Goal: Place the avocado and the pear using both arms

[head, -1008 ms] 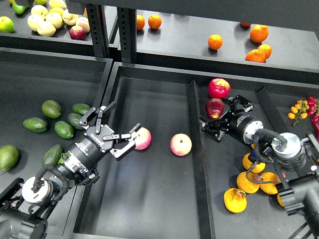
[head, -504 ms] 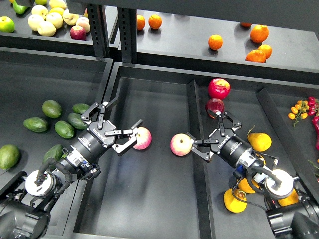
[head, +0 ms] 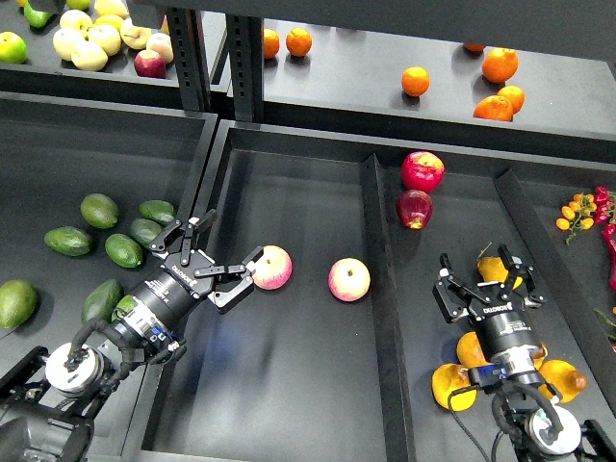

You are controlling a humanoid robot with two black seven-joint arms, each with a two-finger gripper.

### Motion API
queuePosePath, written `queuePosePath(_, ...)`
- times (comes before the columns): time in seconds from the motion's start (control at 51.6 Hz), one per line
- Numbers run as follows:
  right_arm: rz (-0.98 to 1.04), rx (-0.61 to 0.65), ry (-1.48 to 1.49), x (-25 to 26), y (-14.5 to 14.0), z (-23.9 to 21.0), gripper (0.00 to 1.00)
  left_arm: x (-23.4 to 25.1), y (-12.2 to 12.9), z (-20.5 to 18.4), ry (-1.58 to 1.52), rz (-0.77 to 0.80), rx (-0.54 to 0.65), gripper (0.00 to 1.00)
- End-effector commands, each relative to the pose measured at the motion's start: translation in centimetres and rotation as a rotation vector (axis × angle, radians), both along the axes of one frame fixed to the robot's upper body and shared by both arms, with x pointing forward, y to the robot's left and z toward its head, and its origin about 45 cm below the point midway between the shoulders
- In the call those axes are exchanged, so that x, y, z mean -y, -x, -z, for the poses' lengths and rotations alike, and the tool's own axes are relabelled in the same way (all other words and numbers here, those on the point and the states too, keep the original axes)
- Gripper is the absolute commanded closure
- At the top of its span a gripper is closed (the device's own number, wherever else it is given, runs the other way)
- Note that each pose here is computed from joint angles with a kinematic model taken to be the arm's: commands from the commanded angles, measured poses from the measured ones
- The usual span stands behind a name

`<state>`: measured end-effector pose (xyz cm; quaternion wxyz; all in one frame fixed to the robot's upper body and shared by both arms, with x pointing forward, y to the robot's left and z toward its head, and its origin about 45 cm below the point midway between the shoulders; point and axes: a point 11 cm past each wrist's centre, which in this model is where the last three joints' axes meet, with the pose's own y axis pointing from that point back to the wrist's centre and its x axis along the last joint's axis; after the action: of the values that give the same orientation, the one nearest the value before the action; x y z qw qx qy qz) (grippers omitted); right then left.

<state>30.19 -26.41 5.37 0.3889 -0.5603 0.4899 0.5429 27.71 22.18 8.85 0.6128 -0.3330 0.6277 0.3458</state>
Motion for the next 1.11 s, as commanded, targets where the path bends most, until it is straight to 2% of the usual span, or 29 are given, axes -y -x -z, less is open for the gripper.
queuePosePath(0.0, -0.024, -0.061, 0.001, -0.6, 2.6, 1.9, 0.01, -0.2, 0.9, 0.8, 0.0, -0.005, -0.026, 0.01)
queuePosePath(0.233, -0.076, -0.02, -0.02, -2.4, 3.0, 0.7, 0.01, 0.2, 1.4, -0.2, 0.023, -0.002, 0.001, 0.01)
queuePosePath(0.562, -0.102, 0.166, -0.111, -4.6, 0.9, -5.4, 0.01, 1.6, 0.8, -4.4, 0.056, 0.033, 0.129, 0.01)
queuePosePath(0.717, -0.11, 0.101, -0.147, -5.6, 0.5, -5.4, 0.01, 1.6, 0.9, -4.4, 0.048, 0.032, 0.131, 0.01)
queuePosePath(1.086, -0.133, 0.116, -0.152, -6.4, 0.4, -6.1, 0.01, 2.1, 1.3, -4.0, 0.031, 0.038, 0.122, 0.01)
